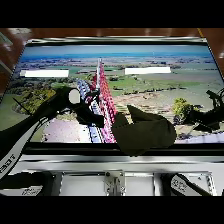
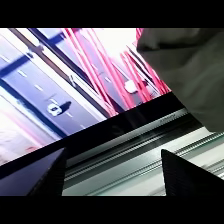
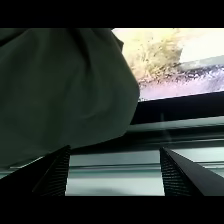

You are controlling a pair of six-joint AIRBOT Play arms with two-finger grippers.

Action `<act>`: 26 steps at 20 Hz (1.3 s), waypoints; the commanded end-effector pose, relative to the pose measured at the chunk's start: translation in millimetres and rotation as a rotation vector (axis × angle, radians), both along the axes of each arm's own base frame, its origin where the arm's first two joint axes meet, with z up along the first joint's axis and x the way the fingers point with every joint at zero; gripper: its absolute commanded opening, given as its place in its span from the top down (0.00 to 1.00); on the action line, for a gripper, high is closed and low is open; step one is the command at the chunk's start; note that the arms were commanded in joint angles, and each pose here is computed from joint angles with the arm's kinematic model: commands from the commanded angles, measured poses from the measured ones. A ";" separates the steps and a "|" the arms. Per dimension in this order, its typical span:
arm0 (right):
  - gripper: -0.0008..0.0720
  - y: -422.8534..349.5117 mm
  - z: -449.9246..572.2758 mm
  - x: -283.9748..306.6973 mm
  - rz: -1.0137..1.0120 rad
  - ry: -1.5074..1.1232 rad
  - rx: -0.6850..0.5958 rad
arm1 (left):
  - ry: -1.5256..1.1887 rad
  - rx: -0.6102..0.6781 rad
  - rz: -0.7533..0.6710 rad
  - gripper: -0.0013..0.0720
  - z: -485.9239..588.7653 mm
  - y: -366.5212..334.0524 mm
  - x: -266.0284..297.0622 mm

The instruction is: Fold the shirts.

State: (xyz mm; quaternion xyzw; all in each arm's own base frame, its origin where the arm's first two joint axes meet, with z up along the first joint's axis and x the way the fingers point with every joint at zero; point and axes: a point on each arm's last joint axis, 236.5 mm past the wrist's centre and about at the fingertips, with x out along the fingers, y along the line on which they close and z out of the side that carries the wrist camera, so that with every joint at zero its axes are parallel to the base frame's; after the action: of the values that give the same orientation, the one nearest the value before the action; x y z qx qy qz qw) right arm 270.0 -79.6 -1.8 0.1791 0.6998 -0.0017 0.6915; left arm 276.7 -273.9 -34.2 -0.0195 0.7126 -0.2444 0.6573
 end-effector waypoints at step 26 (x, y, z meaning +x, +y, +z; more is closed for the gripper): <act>0.90 43.2 -122.0 20.8 -0.026 0.159 0.385 | 0.040 -0.425 0.254 0.93 -37.5 -117.5 -4.9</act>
State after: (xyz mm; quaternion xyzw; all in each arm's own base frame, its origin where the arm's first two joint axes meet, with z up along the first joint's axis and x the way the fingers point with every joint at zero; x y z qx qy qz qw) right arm 279.7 -49.4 -120.5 0.2796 0.7522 0.0979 0.5886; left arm 268.9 -393.9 -82.9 -0.2844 0.6685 -0.2705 0.6317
